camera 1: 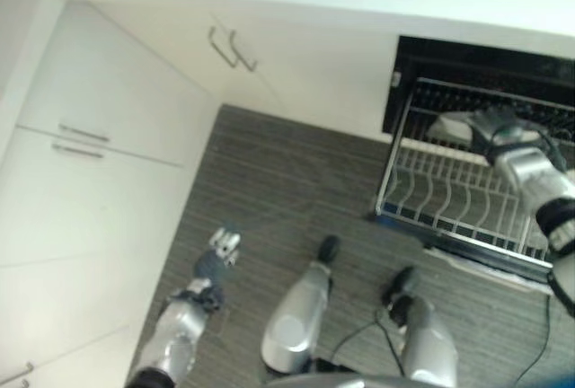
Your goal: Place the dishes in the dishwasher.
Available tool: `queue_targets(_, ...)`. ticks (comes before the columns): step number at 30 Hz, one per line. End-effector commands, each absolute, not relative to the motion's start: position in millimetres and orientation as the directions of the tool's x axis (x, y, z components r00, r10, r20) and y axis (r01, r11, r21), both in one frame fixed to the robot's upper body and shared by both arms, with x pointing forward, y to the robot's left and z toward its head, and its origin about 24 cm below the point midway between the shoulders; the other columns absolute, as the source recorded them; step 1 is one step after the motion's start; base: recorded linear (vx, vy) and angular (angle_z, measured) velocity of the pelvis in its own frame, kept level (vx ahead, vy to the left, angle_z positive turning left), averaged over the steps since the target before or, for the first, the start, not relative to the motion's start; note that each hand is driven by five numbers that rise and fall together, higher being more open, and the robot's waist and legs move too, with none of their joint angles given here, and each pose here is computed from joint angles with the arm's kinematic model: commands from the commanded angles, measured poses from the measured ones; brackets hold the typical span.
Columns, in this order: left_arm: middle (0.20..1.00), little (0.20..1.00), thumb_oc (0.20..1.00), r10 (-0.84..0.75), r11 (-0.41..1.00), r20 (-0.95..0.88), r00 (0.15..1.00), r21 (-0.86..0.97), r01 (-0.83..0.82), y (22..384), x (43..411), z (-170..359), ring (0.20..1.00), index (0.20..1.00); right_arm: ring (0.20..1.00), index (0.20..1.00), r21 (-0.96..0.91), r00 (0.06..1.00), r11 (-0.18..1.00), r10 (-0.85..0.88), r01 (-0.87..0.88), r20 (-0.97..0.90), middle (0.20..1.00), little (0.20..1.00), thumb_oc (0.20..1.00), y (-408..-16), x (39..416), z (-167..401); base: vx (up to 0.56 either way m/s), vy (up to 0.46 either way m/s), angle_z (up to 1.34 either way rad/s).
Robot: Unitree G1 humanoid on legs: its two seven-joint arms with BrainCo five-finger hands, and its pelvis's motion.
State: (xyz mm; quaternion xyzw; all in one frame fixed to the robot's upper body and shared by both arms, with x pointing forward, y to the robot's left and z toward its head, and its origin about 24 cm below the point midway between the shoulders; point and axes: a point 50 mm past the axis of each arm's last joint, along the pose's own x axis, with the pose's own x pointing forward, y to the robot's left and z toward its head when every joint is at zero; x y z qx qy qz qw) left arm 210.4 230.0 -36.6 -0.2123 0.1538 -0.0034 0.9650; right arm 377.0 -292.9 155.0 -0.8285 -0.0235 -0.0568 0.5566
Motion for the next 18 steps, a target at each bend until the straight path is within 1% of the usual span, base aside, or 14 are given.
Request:
queue_targets(1,1.000,1.000,1.000,-0.046,0.915,-0.268,0.962,-0.397,-0.066,243,205,-29,1.000,1.000,0.200,0.200,-0.939,0.990,-0.327,-0.055,0.107,0.132,0.200,0.200,0.200,-292,382,164,-0.06,-0.024,0.01)
queue_targets(4,1.000,1.000,1.000,-0.064,0.912,-0.249,0.966,-0.409,-0.045,238,207,-27,1.000,1.000,0.200,0.200,-0.971,0.991,-0.223,-0.078,0.092,0.112,0.200,0.200,0.200,-288,384,158,-0.06,0.005,0.02)
queue_targets(7,1.000,1.000,1.000,-0.074,0.905,-0.232,0.970,-0.424,-0.032,234,209,-25,1.000,1.000,0.200,0.200,-0.984,0.994,-0.167,-0.086,0.058,0.073,0.200,0.200,0.200,-282,385,150,-0.02,0.054,-0.01)
queue_targets(8,1.000,1.000,1.000,-0.076,0.902,-0.220,0.973,-0.430,-0.026,232,211,-23,1.000,1.000,0.520,0.520,-0.988,0.996,-0.144,-0.073,0.049,0.060,0.520,0.520,0.520,-277,386,145,-0.02,0.076,-0.03)
queue_targets(9,1.000,1.000,1.000,-0.077,0.901,-0.213,0.974,-0.432,-0.024,230,212,-21,1.000,1.000,1.000,1.000,-0.991,0.997,-0.129,-0.060,0.041,0.049,1.000,1.000,1.000,-273,386,142,-0.02,0.063,-0.03)
queue_targets(13,1.000,1.000,1.000,-0.079,0.900,-0.210,0.974,-0.435,-0.021,229,215,-20,1.000,1.000,1.000,1.000,-0.992,0.999,-0.126,-0.044,0.008,0.014,1.000,1.000,1.000,-269,387,136,-0.01,0.028,-0.04)
queue_targets(15,1.000,1.000,1.000,-0.085,0.905,-0.213,0.973,-0.426,-0.014,229,215,-21,1.000,1.000,1.000,1.000,-0.996,0.999,-0.088,-0.045,0.000,0.004,1.000,1.000,1.000,-267,386,132,0.00,-0.018,0.00)
queue_targets(18,1.000,1.000,1.000,-0.091,0.911,-0.208,0.974,-0.413,-0.003,229,215,-20,1.000,1.000,1.000,1.000,-0.992,0.989,0.037,-0.090,-0.117,-0.120,1.000,1.000,1.000,-269,384,120,0.01,-0.007,0.00)
